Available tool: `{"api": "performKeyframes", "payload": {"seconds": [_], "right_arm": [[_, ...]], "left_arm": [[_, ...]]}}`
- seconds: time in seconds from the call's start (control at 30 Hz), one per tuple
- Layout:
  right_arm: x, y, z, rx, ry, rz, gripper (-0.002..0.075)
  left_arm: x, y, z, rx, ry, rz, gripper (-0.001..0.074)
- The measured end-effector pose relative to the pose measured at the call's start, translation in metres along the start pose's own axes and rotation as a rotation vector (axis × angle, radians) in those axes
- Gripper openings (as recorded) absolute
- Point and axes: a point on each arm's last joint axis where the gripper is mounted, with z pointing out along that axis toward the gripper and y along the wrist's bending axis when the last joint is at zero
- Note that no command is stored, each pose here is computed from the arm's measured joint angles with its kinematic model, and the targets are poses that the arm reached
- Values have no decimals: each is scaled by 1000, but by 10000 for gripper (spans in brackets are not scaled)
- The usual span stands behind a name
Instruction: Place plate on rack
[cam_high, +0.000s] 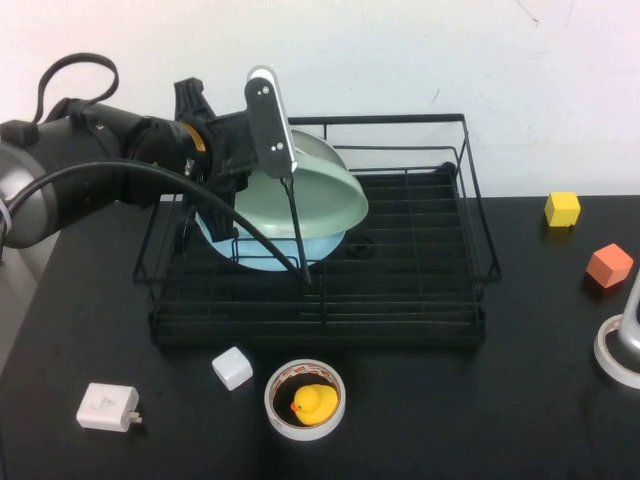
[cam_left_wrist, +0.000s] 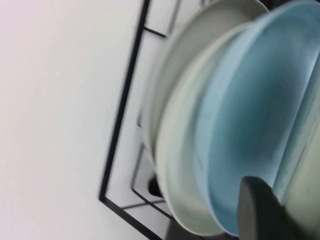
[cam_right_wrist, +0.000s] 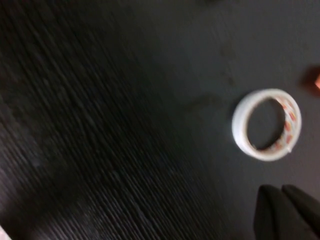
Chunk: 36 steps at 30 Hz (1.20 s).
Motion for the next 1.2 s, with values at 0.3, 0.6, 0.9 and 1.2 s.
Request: {"api": "performKeyframes", "payload": {"seconds": [0.3,0.6,0.9,1.2], "right_arm": [[6,-2,-11,57,-10,42,1],[21,-1,-44,158,-126,66,1],[30,1,-63,212,-219,156,1],[31,4,-76,224,-334,196,1]], "left_arm": [[2,-3,3,21,15,-15,158],[-2,4,1,-51,-24,-50,420],[-15,31,-46,-186,-114,-137,316],[-18,45,-130,-170,-122,-508,17]]}}
